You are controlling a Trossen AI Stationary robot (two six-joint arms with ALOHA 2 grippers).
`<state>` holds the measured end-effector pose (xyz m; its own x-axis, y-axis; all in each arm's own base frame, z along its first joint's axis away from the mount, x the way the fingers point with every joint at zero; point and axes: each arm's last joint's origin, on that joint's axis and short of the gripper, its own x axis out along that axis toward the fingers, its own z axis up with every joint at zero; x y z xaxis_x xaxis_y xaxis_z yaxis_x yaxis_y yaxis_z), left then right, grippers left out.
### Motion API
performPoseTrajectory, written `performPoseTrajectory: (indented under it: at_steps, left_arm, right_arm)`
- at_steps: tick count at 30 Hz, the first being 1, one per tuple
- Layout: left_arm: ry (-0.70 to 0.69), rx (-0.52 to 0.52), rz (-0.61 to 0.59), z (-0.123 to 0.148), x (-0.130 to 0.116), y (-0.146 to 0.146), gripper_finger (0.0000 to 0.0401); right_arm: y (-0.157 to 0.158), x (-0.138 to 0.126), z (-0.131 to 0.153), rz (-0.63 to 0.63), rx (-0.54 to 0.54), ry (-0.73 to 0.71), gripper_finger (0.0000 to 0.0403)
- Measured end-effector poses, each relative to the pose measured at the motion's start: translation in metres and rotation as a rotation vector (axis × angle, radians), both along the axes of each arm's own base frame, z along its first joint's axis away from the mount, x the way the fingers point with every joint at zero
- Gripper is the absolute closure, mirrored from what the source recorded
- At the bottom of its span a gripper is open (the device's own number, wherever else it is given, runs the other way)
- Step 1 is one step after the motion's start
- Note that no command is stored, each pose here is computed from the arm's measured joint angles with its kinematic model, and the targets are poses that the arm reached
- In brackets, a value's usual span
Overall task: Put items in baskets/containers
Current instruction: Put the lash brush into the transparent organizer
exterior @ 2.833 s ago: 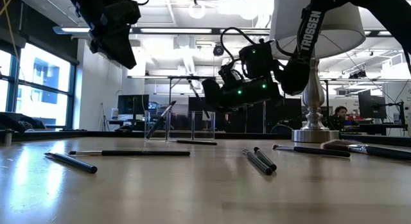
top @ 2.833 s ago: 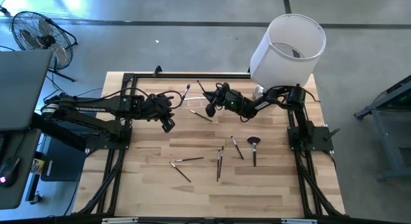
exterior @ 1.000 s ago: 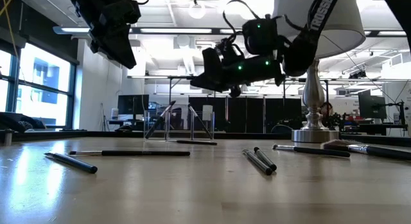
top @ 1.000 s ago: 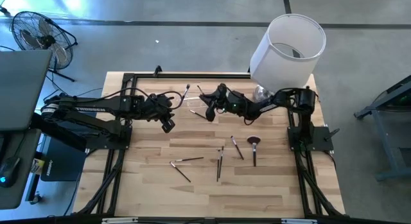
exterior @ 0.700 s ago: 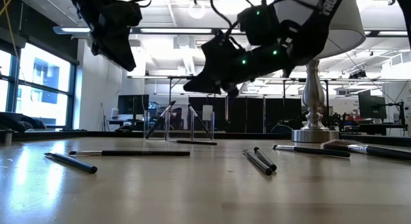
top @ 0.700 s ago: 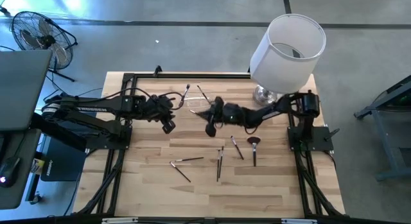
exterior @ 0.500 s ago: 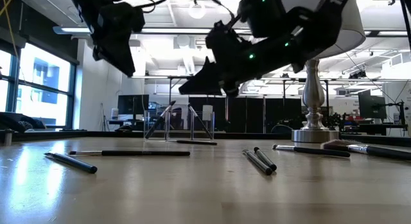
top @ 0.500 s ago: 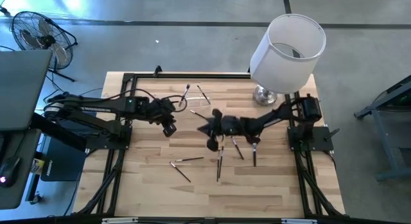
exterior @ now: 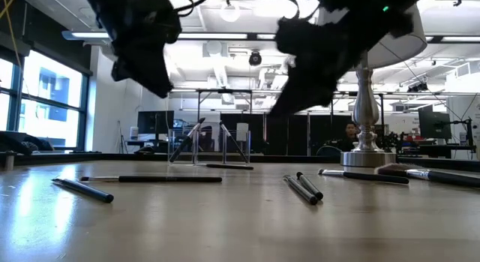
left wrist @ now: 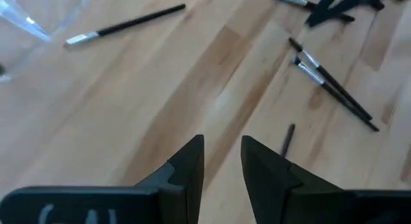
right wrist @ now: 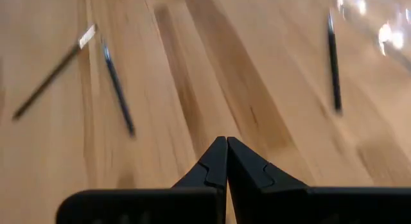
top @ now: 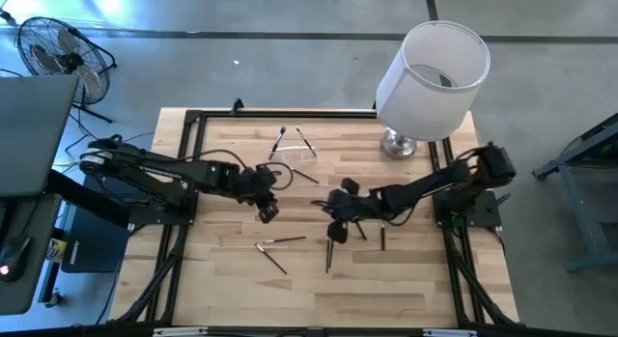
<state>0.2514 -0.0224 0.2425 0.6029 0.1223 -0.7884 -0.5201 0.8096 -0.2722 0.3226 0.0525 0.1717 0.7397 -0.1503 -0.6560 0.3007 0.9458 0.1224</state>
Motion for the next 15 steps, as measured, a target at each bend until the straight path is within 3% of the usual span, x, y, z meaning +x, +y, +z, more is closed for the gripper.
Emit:
performPoseTrajectory:
  at_steps: [7, 11, 15]
  left_arm:
    - [-0.133, -0.094, 0.069, -0.002, 0.016, -0.024, 0.0302]
    - [-0.165, -0.122, 0.102, -0.002, 0.023, -0.039, 0.031]
    - [-0.179, -0.133, 0.103, 0.003, 0.035, -0.059, 0.0342]
  right_arm:
    - [0.01, -0.045, 0.024, -0.044, 0.058, 0.199, 0.0402]
    - [0.016, -0.062, 0.035, -0.047, 0.072, 0.239, 0.0402]
    - [0.02, -0.068, 0.04, -0.026, 0.078, 0.239, 0.04]
